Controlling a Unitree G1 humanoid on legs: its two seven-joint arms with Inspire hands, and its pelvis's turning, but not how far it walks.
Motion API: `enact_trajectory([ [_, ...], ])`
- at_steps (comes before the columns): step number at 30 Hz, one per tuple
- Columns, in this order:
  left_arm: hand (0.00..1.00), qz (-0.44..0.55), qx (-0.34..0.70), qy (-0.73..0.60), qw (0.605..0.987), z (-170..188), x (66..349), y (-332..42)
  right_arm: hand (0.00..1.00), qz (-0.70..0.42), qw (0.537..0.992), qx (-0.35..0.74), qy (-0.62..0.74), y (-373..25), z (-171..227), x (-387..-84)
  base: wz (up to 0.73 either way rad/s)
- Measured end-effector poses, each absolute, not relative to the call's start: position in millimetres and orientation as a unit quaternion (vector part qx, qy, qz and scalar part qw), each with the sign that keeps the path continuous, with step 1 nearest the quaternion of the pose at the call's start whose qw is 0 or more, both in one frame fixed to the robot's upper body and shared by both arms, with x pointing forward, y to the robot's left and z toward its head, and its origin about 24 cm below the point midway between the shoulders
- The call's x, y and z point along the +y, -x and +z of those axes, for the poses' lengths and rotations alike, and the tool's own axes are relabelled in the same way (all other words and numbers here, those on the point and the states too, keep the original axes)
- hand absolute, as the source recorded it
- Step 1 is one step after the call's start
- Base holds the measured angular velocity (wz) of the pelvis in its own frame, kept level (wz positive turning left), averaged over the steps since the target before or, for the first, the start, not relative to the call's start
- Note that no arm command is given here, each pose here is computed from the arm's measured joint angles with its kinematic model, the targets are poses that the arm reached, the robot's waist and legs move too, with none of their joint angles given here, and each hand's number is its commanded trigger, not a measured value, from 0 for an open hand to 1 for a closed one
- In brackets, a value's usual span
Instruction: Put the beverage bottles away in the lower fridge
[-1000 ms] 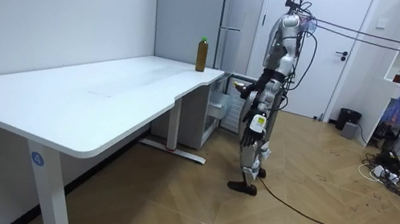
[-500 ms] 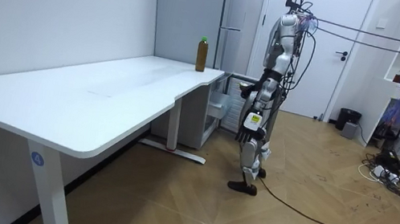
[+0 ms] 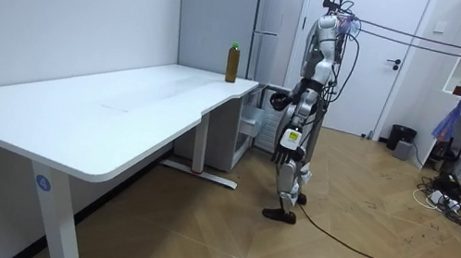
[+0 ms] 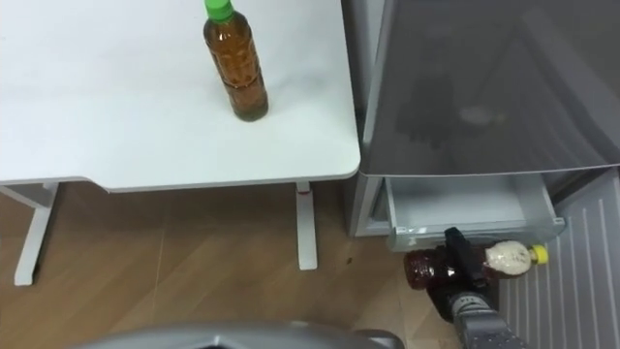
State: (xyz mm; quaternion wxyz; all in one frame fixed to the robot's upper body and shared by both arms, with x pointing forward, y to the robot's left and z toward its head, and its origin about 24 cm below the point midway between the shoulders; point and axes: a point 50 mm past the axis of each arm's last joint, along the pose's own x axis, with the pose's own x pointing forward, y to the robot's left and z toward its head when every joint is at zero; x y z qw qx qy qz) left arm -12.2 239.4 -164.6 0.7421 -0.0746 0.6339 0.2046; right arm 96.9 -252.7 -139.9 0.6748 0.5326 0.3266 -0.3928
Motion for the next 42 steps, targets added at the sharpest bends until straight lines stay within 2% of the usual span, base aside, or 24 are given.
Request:
enact_trajectory([
  [12,0.0,0.166,0.643,0.017,0.748,-164,241,10,1.0,-0.401,0.673,0.309,-0.54,-100,-137,-255,-0.01],
  [30,0.0,0.111,0.687,-0.015,0.718,-164,239,31,1.0,-0.416,0.658,0.227,-0.585,-126,-124,-271,0.05],
  [35,0.0,0.095,0.669,-0.034,0.736,-164,241,11,1.0,-0.397,0.672,0.209,-0.589,-149,-114,-276,0.2],
  [40,0.0,0.067,0.646,-0.068,0.757,-163,243,-20,1.0,-0.368,0.676,0.184,-0.611,-196,-99,-275,0.08],
  [42,0.0,0.065,0.638,-0.079,0.763,-161,248,-28,1.0,-0.369,0.675,0.185,-0.612,-201,-98,-275,-0.02],
])
